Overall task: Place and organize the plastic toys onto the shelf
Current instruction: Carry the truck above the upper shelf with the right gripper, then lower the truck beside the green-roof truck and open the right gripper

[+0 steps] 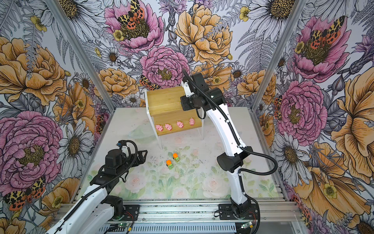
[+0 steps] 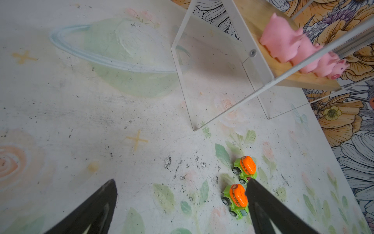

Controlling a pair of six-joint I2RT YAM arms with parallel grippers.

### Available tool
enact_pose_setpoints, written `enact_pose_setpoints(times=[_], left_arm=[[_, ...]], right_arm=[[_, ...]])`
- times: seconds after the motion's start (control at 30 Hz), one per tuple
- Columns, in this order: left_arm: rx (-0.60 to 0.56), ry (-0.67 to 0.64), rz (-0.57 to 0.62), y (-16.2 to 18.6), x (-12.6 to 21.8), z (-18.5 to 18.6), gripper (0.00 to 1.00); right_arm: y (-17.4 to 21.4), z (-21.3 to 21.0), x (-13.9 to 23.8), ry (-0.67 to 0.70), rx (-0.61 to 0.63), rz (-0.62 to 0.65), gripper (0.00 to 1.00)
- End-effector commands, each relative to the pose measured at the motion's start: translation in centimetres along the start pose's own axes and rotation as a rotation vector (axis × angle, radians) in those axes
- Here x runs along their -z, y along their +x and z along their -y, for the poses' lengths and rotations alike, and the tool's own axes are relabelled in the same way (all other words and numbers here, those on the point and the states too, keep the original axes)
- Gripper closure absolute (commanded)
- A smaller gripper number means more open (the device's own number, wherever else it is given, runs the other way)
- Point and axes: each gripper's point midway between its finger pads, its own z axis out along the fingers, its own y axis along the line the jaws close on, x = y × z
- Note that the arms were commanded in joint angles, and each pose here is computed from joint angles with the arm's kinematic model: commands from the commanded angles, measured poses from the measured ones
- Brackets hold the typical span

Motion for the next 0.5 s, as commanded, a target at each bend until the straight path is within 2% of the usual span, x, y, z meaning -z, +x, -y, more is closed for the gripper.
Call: enact_pose_setpoints(times=[0.0,0.17,0.47], left_arm=[[-0.007,0.002,0.040,-1.4,0.3,0.4,0.01],[-0.012,-0.001,0.041,-1.7,0.5,0.5,0.01],[-0.010,-0.003,0.054,-2.2,0.7,0.7,0.01]], right_arm=[[-1.6,-1.3,2.5,-0.008,0.066,0.085,0.81],[-2.5,-2.3,3.3,0.002,0.109,0.133,0.82],[-4.5,-1.6,2.2,0.065,0.103,0.210,0.82]])
